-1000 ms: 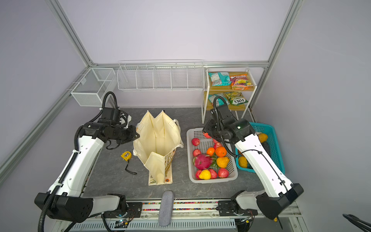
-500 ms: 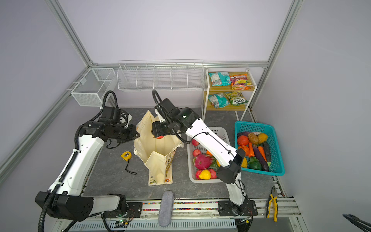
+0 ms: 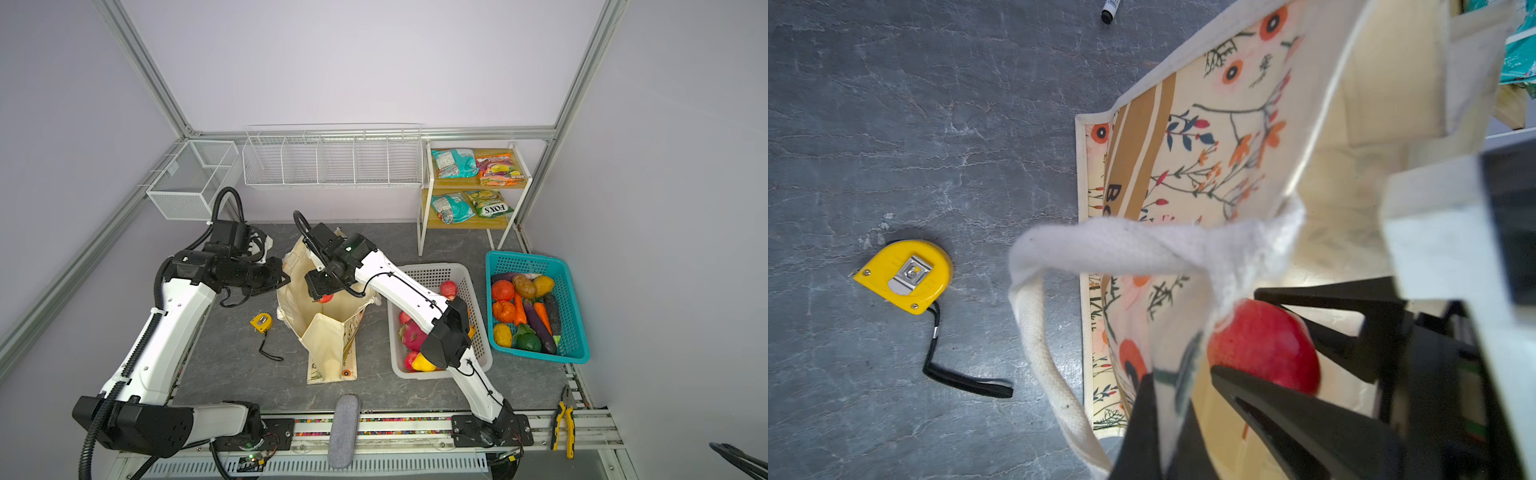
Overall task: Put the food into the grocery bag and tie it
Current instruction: 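Lift the red apple with the right gripper toward the open bag, then lower the red apple into the bag and open the right gripper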
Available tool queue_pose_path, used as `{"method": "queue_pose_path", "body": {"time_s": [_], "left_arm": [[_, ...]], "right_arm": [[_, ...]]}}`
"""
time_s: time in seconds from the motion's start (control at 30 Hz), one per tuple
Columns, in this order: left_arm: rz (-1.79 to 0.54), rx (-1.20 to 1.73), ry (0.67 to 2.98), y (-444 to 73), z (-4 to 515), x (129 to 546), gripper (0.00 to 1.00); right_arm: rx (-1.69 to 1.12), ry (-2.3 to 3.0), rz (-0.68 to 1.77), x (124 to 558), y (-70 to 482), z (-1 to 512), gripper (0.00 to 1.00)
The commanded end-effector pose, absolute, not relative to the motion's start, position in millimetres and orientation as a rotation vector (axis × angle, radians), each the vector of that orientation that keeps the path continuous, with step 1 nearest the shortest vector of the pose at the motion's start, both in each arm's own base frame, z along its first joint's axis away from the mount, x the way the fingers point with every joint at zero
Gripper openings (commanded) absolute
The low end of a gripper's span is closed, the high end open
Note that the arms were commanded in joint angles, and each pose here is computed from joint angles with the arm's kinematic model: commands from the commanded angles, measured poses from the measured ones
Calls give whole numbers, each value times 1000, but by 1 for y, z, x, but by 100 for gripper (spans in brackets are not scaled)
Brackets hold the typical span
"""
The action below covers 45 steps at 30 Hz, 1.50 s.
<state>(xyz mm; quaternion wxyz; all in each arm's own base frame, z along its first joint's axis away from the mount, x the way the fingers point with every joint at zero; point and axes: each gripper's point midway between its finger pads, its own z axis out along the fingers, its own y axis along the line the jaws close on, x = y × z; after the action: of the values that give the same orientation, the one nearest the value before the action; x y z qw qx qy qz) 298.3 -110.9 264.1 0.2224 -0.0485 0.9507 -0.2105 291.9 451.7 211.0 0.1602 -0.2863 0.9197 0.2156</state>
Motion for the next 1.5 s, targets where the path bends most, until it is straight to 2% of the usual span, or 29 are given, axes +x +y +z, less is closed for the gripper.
{"method": "queue_pose_path", "body": {"time_s": [0.0, 0.77, 1.1, 1.33, 1.47], "left_arm": [[-602, -112, 2619, -115, 273, 296, 0], [-490, -192, 2613, -99, 269, 304, 0], [-484, -212, 2591, -95, 274, 302, 0], [-521, -210, 2587, -100, 275, 302, 0], [-527, -212, 2584, -100, 276, 301, 0]], "right_arm": [[-868, 2641, 602, 294, 457, 192, 42], [-785, 2735, 404, 305, 444, 113, 41], [-755, 2771, 363, 307, 436, 83, 45], [-738, 2795, 345, 306, 435, 73, 53], [-728, 2786, 336, 308, 434, 78, 68]]}}
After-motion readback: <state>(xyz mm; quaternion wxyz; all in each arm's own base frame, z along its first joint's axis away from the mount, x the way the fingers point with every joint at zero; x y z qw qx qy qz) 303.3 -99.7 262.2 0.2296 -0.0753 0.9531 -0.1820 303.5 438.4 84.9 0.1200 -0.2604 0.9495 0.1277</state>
